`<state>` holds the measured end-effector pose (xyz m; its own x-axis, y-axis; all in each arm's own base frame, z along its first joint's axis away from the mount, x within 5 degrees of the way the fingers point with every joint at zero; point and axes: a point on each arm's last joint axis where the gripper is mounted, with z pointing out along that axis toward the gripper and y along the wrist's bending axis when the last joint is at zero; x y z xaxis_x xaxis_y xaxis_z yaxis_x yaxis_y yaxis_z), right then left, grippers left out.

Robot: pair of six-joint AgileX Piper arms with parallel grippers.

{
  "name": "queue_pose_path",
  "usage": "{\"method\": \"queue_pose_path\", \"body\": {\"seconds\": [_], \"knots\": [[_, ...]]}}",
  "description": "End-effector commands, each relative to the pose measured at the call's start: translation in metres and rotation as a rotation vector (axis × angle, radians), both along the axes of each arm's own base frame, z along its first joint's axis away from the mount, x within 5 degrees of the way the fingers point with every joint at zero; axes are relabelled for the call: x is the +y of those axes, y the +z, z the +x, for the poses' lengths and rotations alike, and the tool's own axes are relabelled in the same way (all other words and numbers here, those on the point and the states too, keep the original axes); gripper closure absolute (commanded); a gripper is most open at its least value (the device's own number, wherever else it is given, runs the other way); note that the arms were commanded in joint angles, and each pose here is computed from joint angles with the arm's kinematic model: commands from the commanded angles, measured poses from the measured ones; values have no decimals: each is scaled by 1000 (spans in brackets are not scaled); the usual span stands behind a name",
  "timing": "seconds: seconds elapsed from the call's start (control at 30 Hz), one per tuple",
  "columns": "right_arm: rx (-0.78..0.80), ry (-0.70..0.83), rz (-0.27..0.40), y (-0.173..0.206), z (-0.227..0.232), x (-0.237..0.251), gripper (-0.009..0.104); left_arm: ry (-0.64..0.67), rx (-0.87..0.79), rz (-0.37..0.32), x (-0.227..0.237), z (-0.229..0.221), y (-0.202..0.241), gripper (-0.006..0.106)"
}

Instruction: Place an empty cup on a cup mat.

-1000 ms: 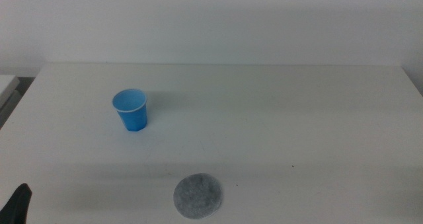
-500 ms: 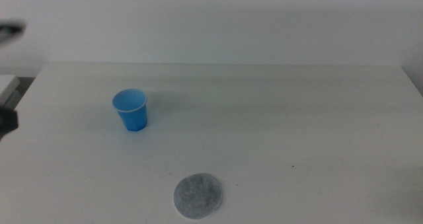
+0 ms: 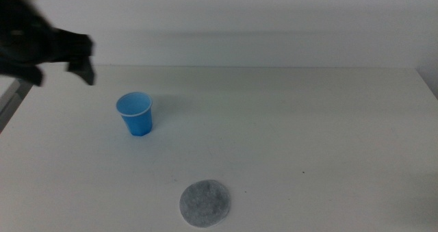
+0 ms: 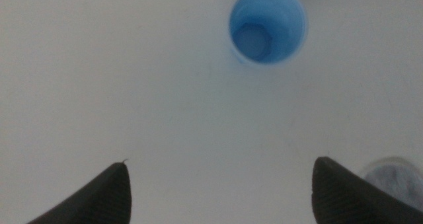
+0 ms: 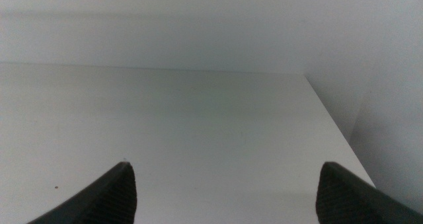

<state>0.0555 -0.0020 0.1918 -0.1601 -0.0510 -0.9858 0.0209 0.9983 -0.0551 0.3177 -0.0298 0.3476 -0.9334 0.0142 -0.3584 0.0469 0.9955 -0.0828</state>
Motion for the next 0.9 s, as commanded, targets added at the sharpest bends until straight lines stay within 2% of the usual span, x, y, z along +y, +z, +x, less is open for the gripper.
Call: {"method": "queue_pose_path", "body": {"seconds": [0.0,0.17,0.33,0.5,0.6,0.77,0.87], "knots": [[-8,2,-11,0,0,0,2,-16,35,4,-8,23,-14,7],[-8,2,-11,0,0,0,2,-42,131,16,-18,65,-57,7],[-8,2,-11,0,0,0,2,-42,163,19,-24,97,-107,18],[-8,2,-11,0,0,0,2,-54,149,11,-26,111,-135,33],[-8,2,-11,0,0,0,2,-48,151,-7,-28,116,-144,53],[-8,2,-11,0,0,0,2,-39,143,-42,-31,116,-142,99],[-8,2,-11,0,0,0,2,-47,152,-33,-34,106,-130,102]]}}
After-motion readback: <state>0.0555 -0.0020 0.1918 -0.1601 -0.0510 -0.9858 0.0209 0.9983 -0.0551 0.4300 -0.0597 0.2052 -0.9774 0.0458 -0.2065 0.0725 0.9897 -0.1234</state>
